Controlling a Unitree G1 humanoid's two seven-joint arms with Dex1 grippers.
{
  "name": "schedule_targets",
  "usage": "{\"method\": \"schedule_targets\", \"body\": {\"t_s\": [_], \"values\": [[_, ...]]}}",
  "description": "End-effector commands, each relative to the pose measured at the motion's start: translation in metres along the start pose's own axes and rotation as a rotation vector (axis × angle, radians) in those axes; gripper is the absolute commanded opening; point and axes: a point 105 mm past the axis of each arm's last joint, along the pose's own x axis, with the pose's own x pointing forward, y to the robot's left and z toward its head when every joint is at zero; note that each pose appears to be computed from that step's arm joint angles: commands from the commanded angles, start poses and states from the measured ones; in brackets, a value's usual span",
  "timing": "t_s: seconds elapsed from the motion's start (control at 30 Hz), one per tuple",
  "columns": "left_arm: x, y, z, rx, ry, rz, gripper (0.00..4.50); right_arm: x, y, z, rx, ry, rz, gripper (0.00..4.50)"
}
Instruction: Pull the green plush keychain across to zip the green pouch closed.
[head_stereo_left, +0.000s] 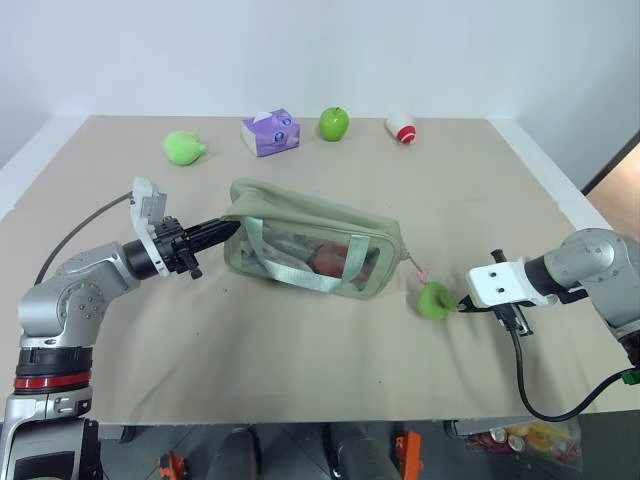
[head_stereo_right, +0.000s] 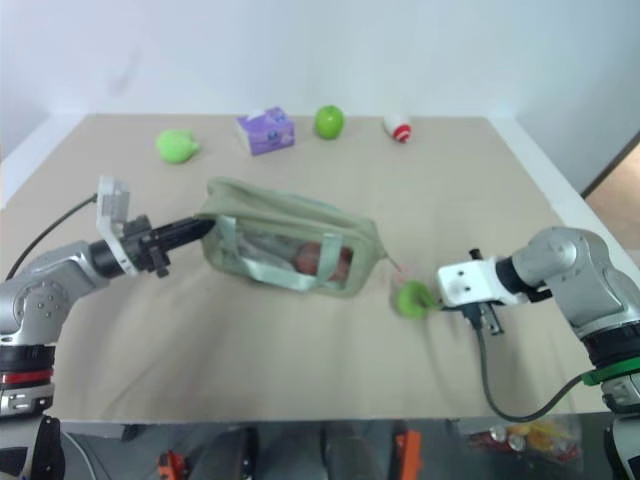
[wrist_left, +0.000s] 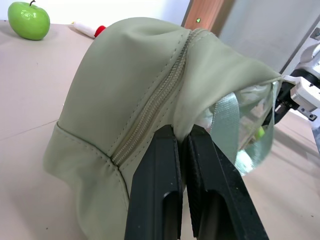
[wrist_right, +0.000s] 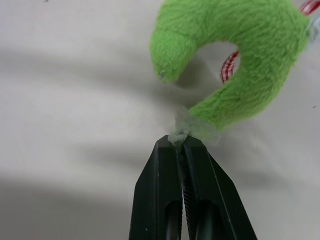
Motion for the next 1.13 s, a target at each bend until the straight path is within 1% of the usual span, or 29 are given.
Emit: {"method": "schedule_targets", "body": {"t_s": [0.03, 0.13, 0.17, 0.2, 0.23, 0.3, 0.33, 0.37, 0.4, 0.43, 0.47, 0.5, 0.53, 0.57, 0.6, 0.63, 0.7, 0.77, 0.83, 0.9, 1.0, 1.13], "values": [[-0.006, -0.001, 0.013, 0.04, -0.033, 0.014, 0.0, -0.013, -0.03, -0.004, 0.036, 0.001, -0.148, 0.08], [-0.008, -0.002, 0.011, 0.042, -0.027, 0.02, 0.0, -0.031, -0.071, 0.005, 0.133, -0.118, -0.349, 0.08], [-0.009, -0.002, 0.01, 0.05, -0.022, 0.029, 0.0, -0.039, -0.081, 0.006, 0.207, -0.168, -0.396, 0.08], [-0.01, -0.002, 0.009, 0.051, -0.017, 0.036, 0.0, -0.049, -0.086, 0.009, 0.294, -0.237, -0.399, 0.34], [-0.011, -0.003, 0.009, 0.053, -0.014, 0.042, 0.0, -0.056, -0.084, 0.014, 0.342, -0.306, -0.372, 0.66], [-0.015, -0.004, 0.009, 0.046, -0.017, 0.051, 0.79, -0.07, -0.084, 0.026, 0.426, -0.445, -0.344, 1.33], [-0.017, -0.004, 0.011, 0.031, -0.029, 0.046, 1.02, -0.074, -0.085, 0.029, 0.45, -0.485, -0.343, 1.58], [-0.018, -0.005, 0.012, 0.02, -0.038, 0.042, 1.37, -0.077, -0.086, 0.031, 0.469, -0.508, -0.343, 1.98], [-0.019, -0.004, 0.014, 0.01, -0.049, 0.047, 1.45, -0.077, -0.081, 0.032, 0.494, -0.526, -0.311, 2.05], [-0.02, -0.004, 0.017, 0.0, -0.06, 0.045, 2.11, -0.077, -0.076, 0.034, 0.511, -0.537, -0.276, 2.74], [-0.021, -0.004, 0.02, 0.004, -0.065, 0.053, 2.28, -0.078, -0.069, 0.035, 0.532, -0.559, -0.239, 2.9], [-0.022, -0.004, 0.022, 0.009, -0.067, 0.058, 2.61, -0.08, -0.064, 0.036, 0.547, -0.581, -0.206, 3.26], [-0.024, -0.003, 0.024, 0.03, -0.061, 0.076, 3.08, -0.083, -0.059, 0.037, 0.554, -0.602, -0.189, 3.3], [-0.027, -0.001, 0.026, 0.057, -0.048, 0.107, 3.32, -0.086, -0.057, 0.037, 0.579, -0.628, -0.189, 3.3], [-0.031, -0.001, 0.028, 0.066, -0.047, 0.124, 3.73, -0.09, -0.057, 0.037, 0.597, -0.65, -0.201, 3.3], [-0.035, -0.002, 0.031, 0.075, -0.053, 0.131, 4.05, -0.094, -0.058, 0.037, 0.612, -0.669, -0.217, 3.3], [-0.046, -0.004, 0.039, 0.092, -0.071, 0.148, 4.05, -0.102, -0.059, 0.037, 0.64, -0.711, -0.25, 3.3], [-0.066, 0.0, 0.045, 0.103, -0.091, 0.215, 4.05, -0.113, -0.056, 0.041, 0.655, -0.768, -0.287, 3.3], [-0.087, 0.008, 0.044, 0.089, -0.101, 0.286, 4.05, -0.12, -0.052, 0.047, 0.668, -0.824, -0.318, 3.3], [-0.1, 0.013, 0.038, 0.062, -0.098, 0.324, 4.05, -0.123, -0.047, 0.052, 0.688, -0.868, -0.343, 3.3], [-0.107, 0.015, 0.027, 0.024, -0.086, 0.351, 4.05, -0.118, -0.037, 0.059, 0.731, -0.927, -0.359, 3.3], [-0.105, 0.018, 0.01, -0.019, -0.057, 0.362, 4.05, -0.106, -0.028, 0.063, 0.778, -0.933, -0.36, 3.3]]}}
